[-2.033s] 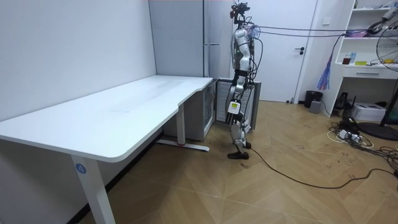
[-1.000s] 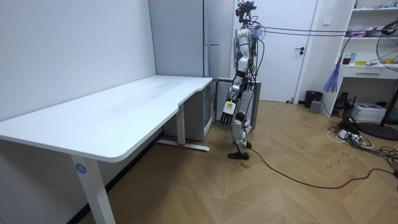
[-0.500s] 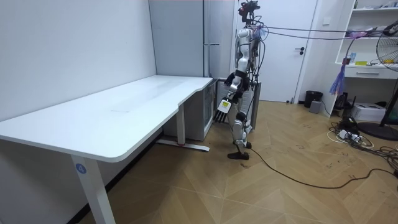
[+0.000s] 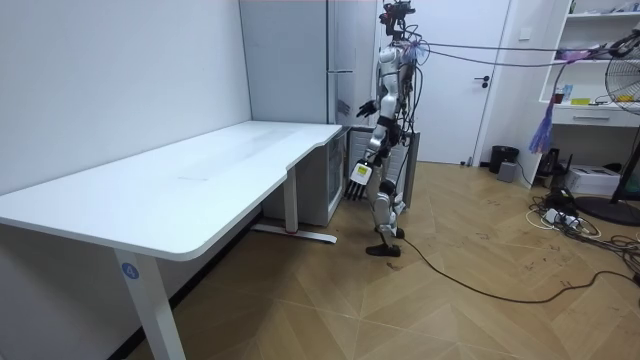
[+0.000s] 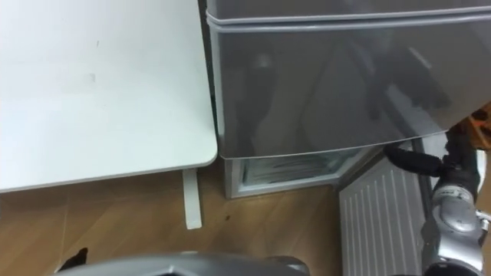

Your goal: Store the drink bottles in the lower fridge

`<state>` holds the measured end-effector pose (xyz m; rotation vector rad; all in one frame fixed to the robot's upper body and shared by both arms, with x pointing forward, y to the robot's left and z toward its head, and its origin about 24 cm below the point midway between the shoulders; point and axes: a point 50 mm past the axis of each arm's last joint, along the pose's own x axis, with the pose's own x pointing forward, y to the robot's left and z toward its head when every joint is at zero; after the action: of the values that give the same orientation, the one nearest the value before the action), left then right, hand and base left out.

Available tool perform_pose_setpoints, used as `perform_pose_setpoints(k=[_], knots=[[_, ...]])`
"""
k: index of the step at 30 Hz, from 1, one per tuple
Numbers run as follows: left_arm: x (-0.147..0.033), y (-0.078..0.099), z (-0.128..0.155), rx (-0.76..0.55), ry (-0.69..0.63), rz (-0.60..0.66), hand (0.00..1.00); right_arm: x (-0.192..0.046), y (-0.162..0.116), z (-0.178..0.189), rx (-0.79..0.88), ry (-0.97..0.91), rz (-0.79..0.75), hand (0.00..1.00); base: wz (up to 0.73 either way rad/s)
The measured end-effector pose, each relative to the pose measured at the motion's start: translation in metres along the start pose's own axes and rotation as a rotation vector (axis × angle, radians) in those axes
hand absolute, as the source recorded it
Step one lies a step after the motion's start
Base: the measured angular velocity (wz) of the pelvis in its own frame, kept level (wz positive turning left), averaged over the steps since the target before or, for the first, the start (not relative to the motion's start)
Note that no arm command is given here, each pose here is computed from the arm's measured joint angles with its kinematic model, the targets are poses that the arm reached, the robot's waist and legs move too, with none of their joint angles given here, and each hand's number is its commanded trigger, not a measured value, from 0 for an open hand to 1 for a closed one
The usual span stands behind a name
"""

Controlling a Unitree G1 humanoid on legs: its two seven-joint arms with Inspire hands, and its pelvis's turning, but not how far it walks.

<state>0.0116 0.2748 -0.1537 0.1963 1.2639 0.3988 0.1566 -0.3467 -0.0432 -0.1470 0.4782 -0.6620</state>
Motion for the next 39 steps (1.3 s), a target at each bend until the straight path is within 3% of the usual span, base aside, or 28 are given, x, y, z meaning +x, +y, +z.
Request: perform_pose_setpoints(k=[7, 13, 26, 39], knots=[[0.0, 0.002, 0.001, 0.012, -0.01, 0.004, 0.0, 0.005, -0.015, 0.025, -0.045, -0.098, -0.056, 0.0, -0.02], [-0.001, 0.004, 0.0, 0.012, -0.013, 0.017, 0.0, 0.003, -0.028, 0.022, -0.03, -0.086, -0.122, 0.0, -0.04], [-0.003, 0.01, -0.004, -0.017, 0.008, 0.048, 0.0, -0.002, -0.074, -0.019, 0.112, 0.122, -0.334, 0.0, -0.01], [-0.005, 0.018, -0.015, -0.05, 0.046, 0.053, 0.0, -0.016, -0.104, -0.065, 0.383, 0.368, -0.487, 0.0, 0.03]])
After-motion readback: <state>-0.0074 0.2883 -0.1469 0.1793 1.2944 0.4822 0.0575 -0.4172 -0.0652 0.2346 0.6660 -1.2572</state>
